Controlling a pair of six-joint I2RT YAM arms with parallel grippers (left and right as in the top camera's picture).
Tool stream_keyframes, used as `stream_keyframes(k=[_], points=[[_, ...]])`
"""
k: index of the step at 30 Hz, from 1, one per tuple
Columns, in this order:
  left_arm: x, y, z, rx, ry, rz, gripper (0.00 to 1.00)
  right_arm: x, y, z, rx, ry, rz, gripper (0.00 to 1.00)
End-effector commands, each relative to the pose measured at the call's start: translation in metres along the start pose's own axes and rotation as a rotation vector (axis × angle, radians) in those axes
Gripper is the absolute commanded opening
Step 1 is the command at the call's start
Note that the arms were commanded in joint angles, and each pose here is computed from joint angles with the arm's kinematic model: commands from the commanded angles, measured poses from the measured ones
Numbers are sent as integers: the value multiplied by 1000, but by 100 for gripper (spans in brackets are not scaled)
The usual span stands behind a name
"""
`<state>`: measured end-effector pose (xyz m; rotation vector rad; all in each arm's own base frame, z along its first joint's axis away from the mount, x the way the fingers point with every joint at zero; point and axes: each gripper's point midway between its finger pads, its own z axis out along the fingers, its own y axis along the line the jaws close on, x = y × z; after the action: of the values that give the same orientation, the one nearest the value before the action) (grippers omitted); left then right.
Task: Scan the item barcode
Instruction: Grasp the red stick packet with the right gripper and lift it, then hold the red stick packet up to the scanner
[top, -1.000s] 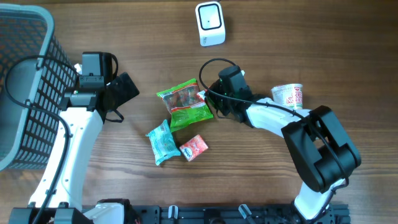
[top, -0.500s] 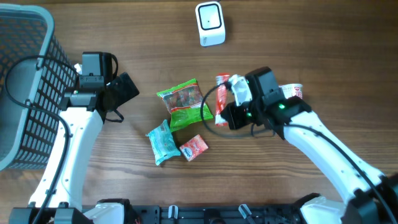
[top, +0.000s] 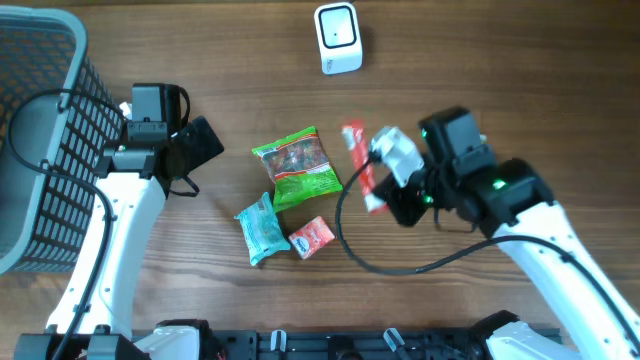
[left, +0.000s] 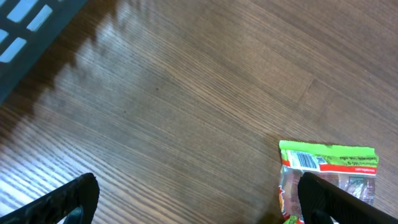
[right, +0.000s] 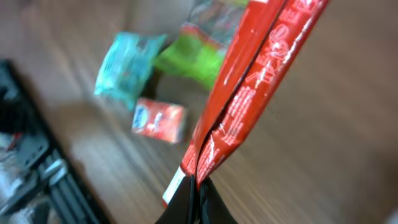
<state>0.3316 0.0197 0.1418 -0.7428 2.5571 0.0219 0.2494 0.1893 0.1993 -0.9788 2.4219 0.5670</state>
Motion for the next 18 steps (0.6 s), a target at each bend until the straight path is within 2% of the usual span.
stream_keyframes(k=[1,6,8,15,18], points=[[-4,2,-4,-2,-19,-11,100,-41,-28,-40,203,-39,43,4],[-4,2,-4,-1,-19,-11,100,-83,-61,-57,371,60,28,4],[-4,2,-4,-2,-19,-11,100,-92,-78,-37,443,126,-91,4],[-4,2,-4,-2,-19,-11,100,-108,-155,57,852,352,-314,4],[-4,2,-4,-1,-19,-11,100,-117,-183,81,984,396,-400,4]])
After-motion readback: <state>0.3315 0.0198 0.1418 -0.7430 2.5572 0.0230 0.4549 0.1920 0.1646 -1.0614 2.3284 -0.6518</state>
